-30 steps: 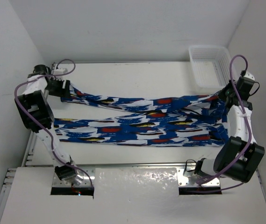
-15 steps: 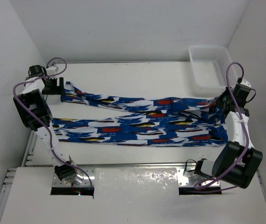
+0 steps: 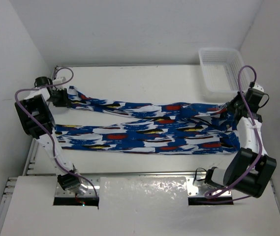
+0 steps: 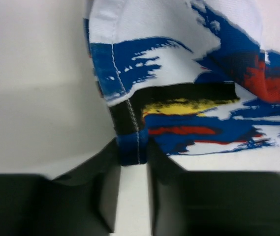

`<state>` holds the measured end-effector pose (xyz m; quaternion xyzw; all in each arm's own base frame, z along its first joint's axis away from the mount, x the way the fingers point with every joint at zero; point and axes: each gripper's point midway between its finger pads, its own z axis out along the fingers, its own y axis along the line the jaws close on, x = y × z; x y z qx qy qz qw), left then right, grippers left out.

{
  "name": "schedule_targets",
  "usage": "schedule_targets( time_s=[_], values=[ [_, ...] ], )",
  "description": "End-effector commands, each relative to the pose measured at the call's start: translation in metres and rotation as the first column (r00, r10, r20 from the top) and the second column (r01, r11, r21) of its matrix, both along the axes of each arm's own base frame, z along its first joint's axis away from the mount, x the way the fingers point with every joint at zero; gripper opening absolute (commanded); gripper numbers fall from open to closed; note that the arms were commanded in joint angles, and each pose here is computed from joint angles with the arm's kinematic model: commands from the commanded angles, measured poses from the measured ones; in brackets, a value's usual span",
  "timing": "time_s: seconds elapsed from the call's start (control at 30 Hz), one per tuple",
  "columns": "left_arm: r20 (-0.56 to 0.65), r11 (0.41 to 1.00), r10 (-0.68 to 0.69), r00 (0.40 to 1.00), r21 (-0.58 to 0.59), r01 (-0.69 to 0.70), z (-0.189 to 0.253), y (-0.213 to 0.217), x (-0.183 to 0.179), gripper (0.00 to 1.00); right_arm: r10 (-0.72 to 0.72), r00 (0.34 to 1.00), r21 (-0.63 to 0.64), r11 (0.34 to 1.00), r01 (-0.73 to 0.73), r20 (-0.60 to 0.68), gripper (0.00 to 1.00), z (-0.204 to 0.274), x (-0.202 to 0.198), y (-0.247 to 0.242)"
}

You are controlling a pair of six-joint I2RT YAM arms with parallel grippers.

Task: Fold and stack the trousers
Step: Fold the trousers

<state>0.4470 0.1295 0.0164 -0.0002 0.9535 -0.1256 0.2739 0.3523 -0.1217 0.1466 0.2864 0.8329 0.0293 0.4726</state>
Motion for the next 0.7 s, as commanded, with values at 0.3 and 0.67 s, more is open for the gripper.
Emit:
schedule_targets(
  time_s=[0.3,0.67],
  values=[
    [0.176,0.997,0.023,0.984,-0.074,-0.010,0.120,0.035,0.012,0.00,0.017,0.994,-0.086,0.996,-0.007,0.105,0.00,0.061,0.026,-0.012],
    [0.149,0.984,0.057,0.987,0.160,-0.081,0.205,0.120,-0.065,0.00,-0.079,0.992,-0.115,0.989,0.091,0.101,0.00,0.089,0.010,-0.027]
  ],
)
